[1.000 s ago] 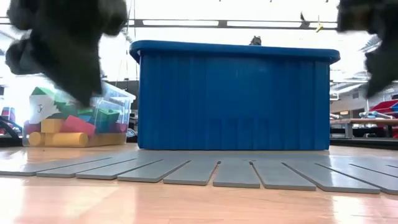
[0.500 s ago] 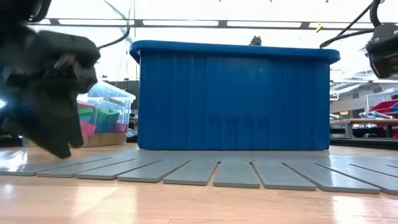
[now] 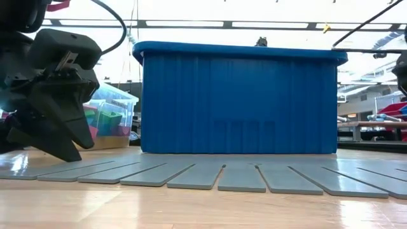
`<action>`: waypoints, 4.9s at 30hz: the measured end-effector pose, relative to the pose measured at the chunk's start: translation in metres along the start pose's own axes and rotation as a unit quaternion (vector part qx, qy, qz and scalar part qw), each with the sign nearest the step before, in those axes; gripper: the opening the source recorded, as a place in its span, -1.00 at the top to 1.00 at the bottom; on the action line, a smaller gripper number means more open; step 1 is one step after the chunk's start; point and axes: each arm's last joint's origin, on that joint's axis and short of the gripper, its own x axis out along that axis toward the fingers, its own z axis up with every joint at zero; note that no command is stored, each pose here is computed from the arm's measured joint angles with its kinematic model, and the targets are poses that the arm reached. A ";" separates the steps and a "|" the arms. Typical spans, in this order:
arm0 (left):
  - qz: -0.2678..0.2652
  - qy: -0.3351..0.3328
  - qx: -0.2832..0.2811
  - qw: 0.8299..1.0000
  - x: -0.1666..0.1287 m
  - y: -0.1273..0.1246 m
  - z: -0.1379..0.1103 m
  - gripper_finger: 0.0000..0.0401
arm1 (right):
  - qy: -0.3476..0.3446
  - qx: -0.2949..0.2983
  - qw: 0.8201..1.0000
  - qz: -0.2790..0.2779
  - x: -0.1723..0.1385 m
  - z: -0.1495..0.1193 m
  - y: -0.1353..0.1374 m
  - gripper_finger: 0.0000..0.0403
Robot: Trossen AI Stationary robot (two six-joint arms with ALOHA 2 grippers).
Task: Sort blocks
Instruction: Assemble the blue bin using bin divider
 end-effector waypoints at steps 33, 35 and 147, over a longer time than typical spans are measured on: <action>-0.022 -0.022 -0.002 1.000 0.018 -0.002 -0.009 0.20 | -0.066 -0.007 0.995 0.069 0.013 -0.010 0.000 -0.13; -0.023 -0.025 0.001 0.999 0.018 -0.002 -0.011 0.20 | -0.077 -0.013 0.994 0.082 0.011 -0.014 -0.001 -0.13; -0.143 -0.330 0.445 0.820 -0.043 -0.101 -0.056 0.92 | -0.455 -0.443 0.697 0.333 -0.143 0.012 0.091 -0.01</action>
